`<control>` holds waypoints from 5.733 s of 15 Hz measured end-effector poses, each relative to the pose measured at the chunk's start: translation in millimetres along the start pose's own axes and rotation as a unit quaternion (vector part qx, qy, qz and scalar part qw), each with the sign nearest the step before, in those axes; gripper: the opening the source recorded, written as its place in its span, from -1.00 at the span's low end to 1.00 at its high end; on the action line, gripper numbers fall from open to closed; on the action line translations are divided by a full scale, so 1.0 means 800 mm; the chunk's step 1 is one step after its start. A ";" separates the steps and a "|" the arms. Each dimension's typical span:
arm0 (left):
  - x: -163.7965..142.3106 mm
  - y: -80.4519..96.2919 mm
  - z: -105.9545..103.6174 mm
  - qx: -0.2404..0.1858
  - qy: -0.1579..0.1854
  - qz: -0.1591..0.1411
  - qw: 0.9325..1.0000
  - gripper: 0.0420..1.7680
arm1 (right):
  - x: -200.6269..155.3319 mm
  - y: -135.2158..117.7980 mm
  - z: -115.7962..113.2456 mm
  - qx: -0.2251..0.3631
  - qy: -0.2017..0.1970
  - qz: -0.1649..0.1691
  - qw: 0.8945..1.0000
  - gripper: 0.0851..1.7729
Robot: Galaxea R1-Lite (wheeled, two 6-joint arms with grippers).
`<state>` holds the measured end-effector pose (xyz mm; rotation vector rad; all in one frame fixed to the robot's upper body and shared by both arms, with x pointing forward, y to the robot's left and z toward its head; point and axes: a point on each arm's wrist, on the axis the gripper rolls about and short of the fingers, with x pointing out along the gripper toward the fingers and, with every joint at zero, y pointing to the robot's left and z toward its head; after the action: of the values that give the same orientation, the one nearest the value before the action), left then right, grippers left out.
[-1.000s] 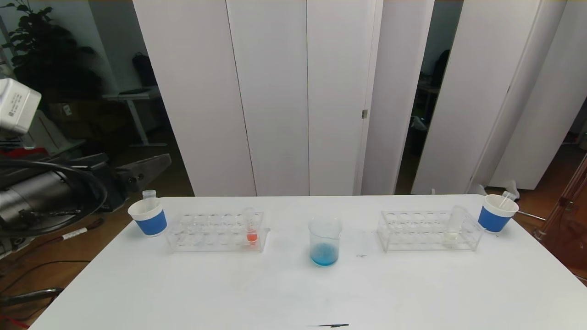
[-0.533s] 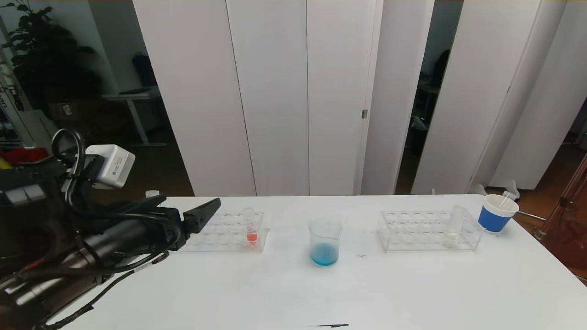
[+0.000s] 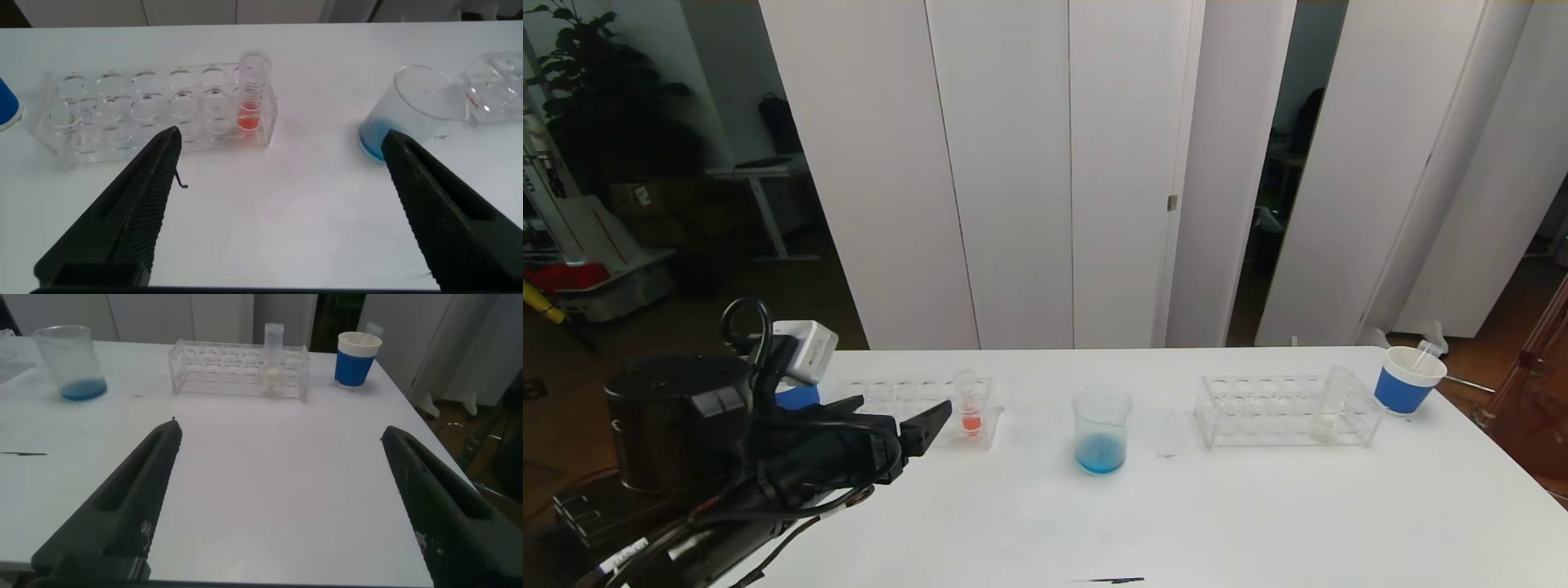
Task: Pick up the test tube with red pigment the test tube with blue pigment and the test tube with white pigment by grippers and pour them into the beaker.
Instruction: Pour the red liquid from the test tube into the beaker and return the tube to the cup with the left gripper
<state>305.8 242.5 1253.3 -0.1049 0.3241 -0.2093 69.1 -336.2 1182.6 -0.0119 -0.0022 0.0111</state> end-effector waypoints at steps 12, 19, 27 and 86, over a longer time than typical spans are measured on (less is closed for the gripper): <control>0.102 -0.004 -0.048 0.001 -0.005 0.059 0.998 0.98 | 0.000 0.000 0.000 0.000 0.000 0.000 1.000 0.97; 0.139 -0.007 -0.055 0.000 -0.020 0.078 0.997 0.98 | 0.000 0.000 0.000 0.000 0.000 0.000 1.000 0.97; 0.195 -0.005 -0.068 -0.004 -0.033 0.119 0.992 0.98 | 0.000 0.000 0.000 0.000 0.000 0.000 1.000 0.97; 0.042 -0.037 0.104 0.017 -0.128 -0.011 0.992 -0.38 | 0.000 0.000 0.000 0.000 0.000 0.000 1.000 0.97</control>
<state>358.6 212.1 1325.8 -0.1003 0.0638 -0.2205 69.0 -336.2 1182.6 -0.0119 -0.0026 0.0115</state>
